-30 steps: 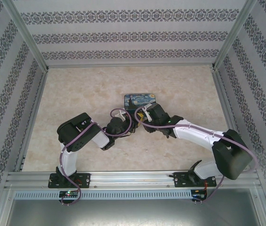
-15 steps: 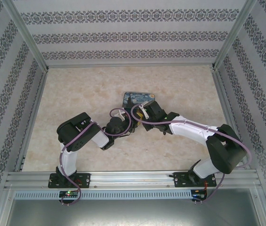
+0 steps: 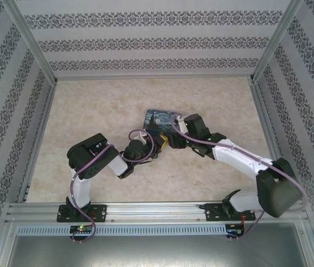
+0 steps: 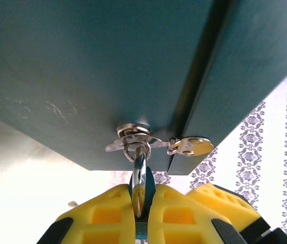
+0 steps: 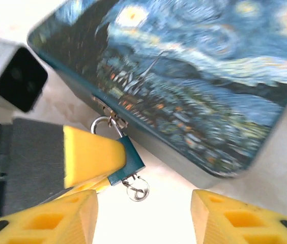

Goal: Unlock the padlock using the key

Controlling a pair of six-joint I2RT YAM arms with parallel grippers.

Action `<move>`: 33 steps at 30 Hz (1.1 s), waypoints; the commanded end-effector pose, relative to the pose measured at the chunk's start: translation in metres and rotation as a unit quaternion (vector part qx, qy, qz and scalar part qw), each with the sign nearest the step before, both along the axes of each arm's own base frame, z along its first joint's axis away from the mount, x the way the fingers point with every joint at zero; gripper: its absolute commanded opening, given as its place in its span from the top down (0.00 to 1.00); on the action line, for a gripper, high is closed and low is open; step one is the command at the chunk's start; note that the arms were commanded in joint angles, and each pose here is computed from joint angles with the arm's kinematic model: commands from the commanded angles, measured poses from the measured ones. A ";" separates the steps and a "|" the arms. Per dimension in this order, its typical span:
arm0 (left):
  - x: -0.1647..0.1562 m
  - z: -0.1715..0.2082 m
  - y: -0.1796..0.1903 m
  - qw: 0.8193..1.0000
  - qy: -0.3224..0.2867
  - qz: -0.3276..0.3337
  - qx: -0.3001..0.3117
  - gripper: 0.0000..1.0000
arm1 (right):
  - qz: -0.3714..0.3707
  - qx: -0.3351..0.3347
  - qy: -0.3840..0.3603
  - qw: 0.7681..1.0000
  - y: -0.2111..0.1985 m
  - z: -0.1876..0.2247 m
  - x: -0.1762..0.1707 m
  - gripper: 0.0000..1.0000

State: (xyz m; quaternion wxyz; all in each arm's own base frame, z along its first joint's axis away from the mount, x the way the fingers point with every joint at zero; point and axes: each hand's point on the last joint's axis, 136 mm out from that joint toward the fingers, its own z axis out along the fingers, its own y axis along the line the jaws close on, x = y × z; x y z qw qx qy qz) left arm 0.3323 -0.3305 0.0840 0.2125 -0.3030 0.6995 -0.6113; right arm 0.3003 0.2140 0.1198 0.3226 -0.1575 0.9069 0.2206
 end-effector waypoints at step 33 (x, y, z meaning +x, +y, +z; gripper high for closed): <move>-0.029 0.070 0.094 0.940 -0.092 -0.001 0.330 0.05 | -0.108 0.228 0.121 0.960 0.049 -0.027 0.007 0.33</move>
